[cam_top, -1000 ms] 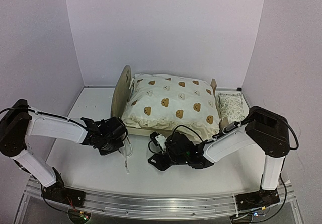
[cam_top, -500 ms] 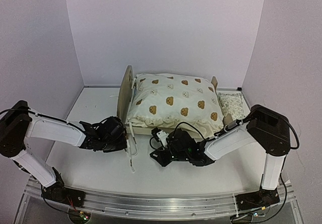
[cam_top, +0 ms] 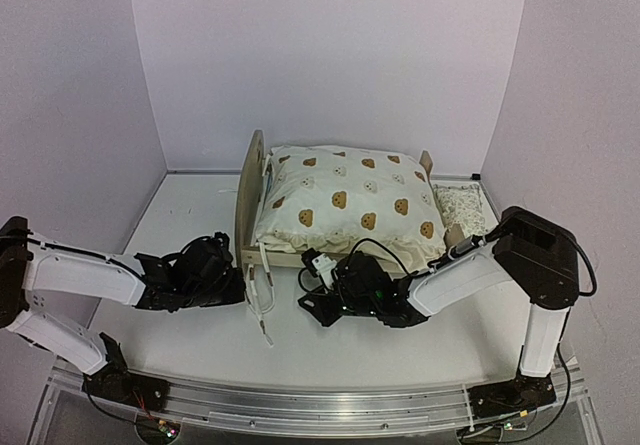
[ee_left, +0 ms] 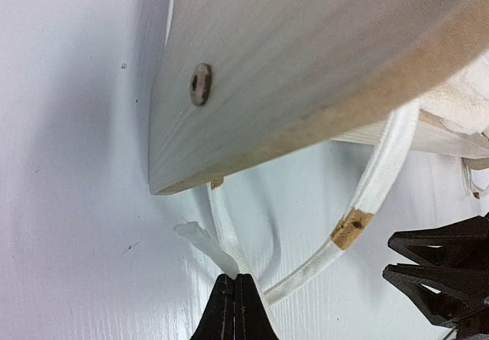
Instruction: Set up the pet bed
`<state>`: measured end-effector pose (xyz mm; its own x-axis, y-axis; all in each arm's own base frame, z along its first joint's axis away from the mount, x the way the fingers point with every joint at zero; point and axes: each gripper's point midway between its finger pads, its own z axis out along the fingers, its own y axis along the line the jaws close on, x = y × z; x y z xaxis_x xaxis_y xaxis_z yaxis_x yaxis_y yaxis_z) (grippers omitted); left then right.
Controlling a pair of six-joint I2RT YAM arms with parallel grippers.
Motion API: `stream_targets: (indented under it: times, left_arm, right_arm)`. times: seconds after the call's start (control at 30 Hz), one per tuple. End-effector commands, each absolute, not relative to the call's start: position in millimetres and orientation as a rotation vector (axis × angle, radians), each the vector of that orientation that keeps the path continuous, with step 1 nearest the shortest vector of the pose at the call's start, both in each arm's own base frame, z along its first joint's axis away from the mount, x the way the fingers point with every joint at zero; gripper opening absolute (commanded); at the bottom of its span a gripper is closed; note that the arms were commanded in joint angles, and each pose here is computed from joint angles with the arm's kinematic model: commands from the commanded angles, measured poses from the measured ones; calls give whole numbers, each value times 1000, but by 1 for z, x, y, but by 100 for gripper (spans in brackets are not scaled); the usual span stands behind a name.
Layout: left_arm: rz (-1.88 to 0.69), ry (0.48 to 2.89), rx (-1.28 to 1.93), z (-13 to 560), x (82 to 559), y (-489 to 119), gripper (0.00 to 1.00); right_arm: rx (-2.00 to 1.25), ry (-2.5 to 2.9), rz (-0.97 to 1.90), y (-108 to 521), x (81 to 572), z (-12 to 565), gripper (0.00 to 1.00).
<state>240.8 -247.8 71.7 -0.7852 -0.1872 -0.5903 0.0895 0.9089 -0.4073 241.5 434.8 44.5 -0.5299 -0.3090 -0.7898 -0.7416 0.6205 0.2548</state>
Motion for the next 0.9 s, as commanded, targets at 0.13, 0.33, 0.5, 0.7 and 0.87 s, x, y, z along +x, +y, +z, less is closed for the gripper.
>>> stream_targets:
  times: [0.13,0.33,0.5,0.7,0.87]
  left_arm:
    - [-720,2295,110,92,240,-284,0]
    - [-706,2261,153,91,240,-292,0]
    - [-656,2245,146,85,246,-291,0]
    - [-606,2219,141,80,255,-291,0]
    - [-569,2201,149,78,261,-293,0]
  right_arm:
    - [-807,2008,792,443,248,77,25]
    - [-821,1975,786,447,251,78,25]
    - [-832,1965,764,447,256,74,25]
    - [-853,1927,741,454,264,71,25]
    - [-844,1917,767,464,271,66,29]
